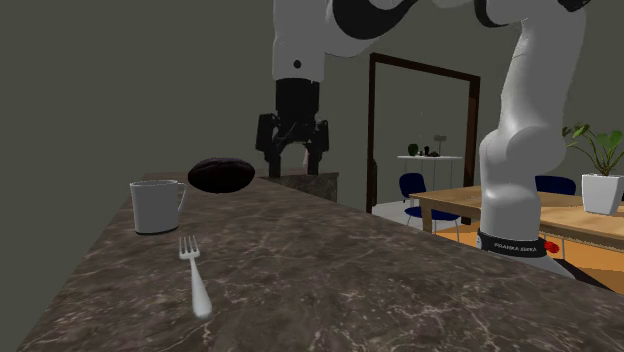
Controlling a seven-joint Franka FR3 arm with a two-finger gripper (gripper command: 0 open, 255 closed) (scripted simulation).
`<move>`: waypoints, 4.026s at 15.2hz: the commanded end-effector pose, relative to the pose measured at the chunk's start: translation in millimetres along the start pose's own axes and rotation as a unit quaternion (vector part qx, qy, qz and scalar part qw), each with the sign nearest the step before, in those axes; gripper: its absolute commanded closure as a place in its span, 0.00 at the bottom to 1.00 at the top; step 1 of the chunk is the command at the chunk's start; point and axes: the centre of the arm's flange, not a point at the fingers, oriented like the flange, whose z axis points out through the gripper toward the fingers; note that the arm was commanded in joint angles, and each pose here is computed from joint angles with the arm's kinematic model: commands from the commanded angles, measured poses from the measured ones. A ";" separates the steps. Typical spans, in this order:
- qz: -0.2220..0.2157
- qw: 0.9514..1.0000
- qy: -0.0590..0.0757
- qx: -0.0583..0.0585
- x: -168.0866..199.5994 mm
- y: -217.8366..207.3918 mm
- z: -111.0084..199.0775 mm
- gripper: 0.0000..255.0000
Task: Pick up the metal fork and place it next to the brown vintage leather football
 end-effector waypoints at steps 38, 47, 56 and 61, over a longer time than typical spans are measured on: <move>0.157 0.987 0.011 -0.003 66.2 -161.0 124.9 1.00; 0.157 0.987 0.011 -0.003 68.6 -161.7 81.2 1.00; 0.157 0.987 0.011 -0.003 70.8 -162.0 33.7 1.00; 0.157 0.987 0.011 -0.003 72.0 -162.2 7.3 1.00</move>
